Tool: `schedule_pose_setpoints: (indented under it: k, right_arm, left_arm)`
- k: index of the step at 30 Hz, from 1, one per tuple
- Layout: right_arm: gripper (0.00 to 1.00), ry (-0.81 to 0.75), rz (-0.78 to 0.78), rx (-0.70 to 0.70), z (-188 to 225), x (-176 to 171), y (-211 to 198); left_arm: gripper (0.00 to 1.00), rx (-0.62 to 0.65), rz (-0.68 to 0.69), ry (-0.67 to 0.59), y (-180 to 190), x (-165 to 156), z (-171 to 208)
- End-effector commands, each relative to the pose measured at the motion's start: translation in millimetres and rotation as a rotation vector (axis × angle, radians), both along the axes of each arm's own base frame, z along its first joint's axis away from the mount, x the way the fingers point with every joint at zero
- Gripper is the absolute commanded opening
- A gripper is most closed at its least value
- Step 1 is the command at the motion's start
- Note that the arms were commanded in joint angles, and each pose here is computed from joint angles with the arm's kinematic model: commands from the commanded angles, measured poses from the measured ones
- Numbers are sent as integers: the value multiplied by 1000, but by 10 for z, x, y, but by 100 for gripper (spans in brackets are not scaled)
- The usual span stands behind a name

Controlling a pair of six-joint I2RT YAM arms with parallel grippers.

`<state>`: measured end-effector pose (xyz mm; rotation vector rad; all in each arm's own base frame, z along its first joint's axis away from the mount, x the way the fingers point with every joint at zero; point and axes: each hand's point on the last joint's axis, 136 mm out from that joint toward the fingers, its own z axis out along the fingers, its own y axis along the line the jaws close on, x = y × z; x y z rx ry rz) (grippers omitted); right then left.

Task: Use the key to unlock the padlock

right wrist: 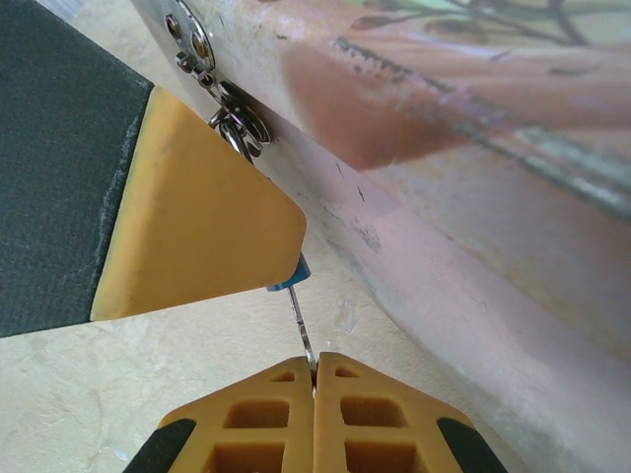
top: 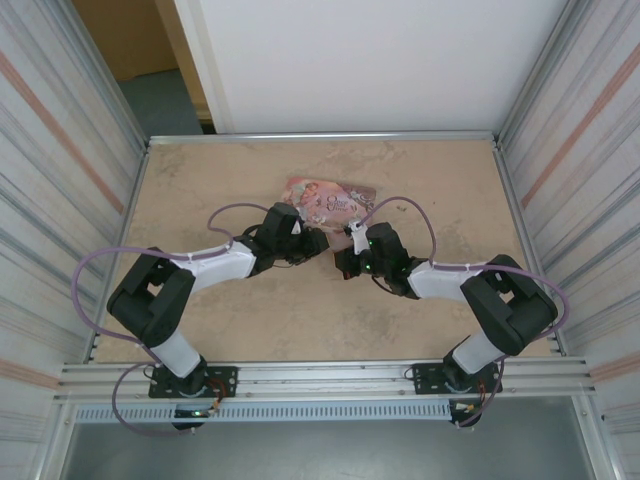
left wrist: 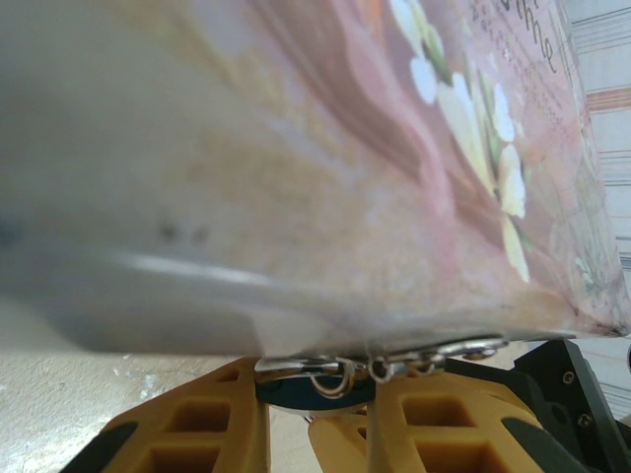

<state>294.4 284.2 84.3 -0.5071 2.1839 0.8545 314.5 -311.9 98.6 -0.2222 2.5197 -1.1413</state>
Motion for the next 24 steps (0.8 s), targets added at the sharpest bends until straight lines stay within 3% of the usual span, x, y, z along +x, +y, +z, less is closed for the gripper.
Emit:
schedule_pose_setpoints:
  k: [1, 14, 24]
  right_arm:
    - [0, -241, 102, 223, 960, 95, 422]
    - [0, -289, 140, 302, 1326, 144, 431]
    - [0, -229, 130, 252, 1057, 6, 428]
  left_arm:
    - [5, -101, -134, 28, -327, -268, 171]
    - [5, -72, -153, 37, -318, -320, 153]
    - [5, -61, -100, -1, -283, -146, 159]
